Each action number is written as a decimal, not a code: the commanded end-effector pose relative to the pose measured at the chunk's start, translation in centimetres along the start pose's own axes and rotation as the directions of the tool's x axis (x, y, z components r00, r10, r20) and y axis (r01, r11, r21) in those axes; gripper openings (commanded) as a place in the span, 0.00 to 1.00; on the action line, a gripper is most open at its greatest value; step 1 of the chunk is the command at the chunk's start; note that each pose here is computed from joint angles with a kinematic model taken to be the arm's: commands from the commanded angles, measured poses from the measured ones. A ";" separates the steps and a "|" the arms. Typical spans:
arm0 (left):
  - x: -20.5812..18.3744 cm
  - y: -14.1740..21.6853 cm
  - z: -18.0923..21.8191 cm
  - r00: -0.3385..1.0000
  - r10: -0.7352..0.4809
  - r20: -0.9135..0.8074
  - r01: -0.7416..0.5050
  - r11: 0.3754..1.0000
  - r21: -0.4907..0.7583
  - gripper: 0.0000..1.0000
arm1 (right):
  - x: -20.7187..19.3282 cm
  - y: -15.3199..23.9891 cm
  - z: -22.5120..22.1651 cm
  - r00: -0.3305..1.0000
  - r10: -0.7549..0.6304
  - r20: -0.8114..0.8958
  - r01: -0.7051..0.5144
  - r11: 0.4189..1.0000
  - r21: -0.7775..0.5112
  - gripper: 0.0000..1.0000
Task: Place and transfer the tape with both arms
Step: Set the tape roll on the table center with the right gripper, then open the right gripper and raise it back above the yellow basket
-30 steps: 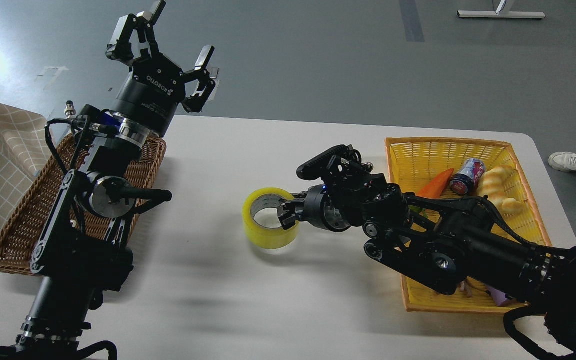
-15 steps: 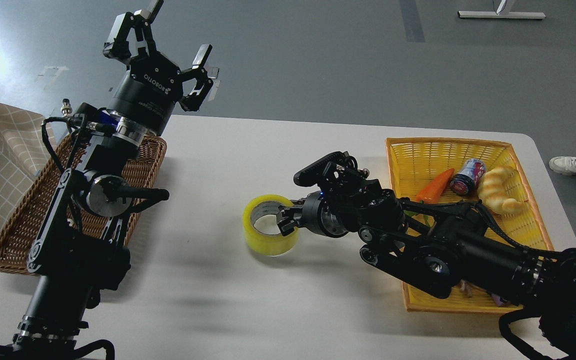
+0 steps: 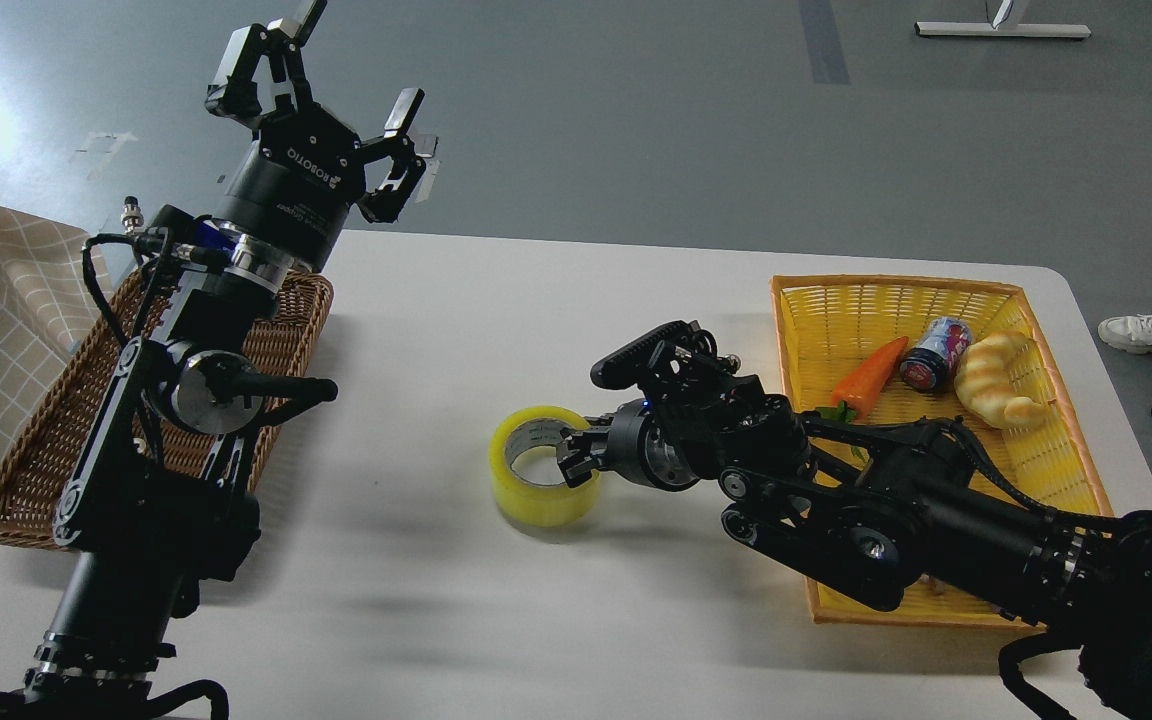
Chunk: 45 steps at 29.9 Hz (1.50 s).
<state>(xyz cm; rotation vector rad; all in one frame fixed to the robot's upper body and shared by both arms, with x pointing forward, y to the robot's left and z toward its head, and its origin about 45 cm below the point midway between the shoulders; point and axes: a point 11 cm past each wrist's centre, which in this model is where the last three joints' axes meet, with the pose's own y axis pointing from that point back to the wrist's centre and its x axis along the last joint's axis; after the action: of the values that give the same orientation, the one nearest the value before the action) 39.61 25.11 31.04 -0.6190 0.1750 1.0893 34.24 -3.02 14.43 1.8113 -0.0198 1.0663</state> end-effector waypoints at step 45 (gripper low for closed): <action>-0.9 -0.3 -0.8 1.000 -0.006 -0.016 0.007 1.000 0.015 0.98 | 11.1 22.4 13.8 0.163 0.417 0.894 -0.826 0.553 -0.108 0.99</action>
<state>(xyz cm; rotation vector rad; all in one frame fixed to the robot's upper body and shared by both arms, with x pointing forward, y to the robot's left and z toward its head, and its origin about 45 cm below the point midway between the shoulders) 39.62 24.15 30.83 -0.6111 0.1939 1.0830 40.04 -18.11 36.07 2.5576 -1.3485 0.6614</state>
